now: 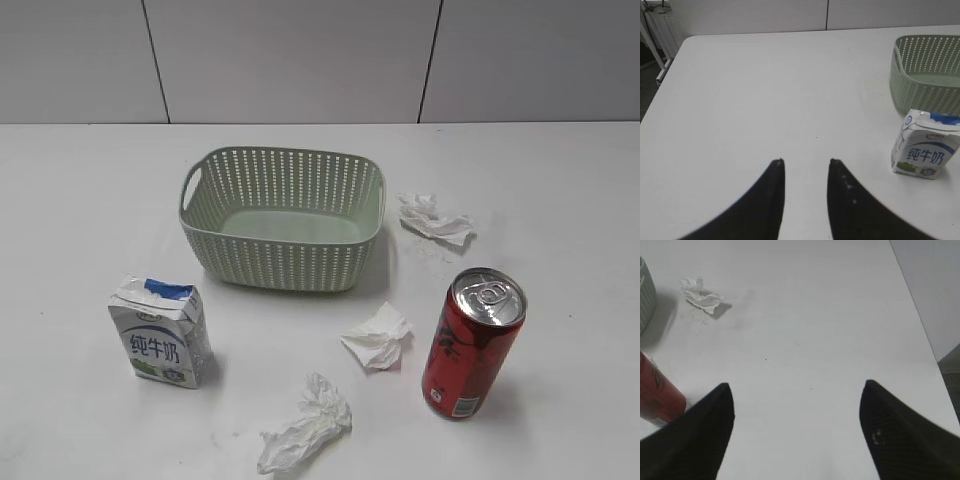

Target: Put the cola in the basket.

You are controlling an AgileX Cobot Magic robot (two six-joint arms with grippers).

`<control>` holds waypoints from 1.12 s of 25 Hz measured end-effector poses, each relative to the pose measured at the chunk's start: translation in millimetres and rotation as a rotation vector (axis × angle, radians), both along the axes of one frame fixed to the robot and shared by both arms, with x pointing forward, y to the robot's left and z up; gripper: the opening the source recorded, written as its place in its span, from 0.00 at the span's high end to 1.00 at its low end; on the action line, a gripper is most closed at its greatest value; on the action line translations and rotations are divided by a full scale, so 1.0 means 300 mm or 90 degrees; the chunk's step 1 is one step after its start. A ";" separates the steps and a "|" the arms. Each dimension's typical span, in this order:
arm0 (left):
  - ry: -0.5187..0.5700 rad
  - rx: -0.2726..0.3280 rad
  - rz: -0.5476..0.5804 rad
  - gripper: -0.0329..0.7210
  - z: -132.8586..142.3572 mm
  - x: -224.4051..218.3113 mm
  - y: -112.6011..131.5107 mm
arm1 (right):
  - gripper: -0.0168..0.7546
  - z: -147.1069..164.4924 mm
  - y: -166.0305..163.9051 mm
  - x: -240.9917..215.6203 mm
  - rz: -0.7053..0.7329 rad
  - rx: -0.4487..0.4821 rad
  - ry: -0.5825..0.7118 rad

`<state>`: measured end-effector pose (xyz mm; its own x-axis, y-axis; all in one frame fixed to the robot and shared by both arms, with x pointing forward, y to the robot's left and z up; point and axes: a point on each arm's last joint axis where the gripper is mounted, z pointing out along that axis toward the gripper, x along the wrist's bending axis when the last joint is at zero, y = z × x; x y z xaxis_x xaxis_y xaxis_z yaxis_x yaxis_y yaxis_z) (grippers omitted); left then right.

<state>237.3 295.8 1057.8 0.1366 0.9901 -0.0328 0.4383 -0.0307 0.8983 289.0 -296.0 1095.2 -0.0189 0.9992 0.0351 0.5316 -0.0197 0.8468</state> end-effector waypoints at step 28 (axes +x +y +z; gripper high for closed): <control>0.000 -0.002 -0.002 0.64 0.000 0.000 -0.001 | 0.19 -0.102 0.440 0.475 0.442 -0.058 0.339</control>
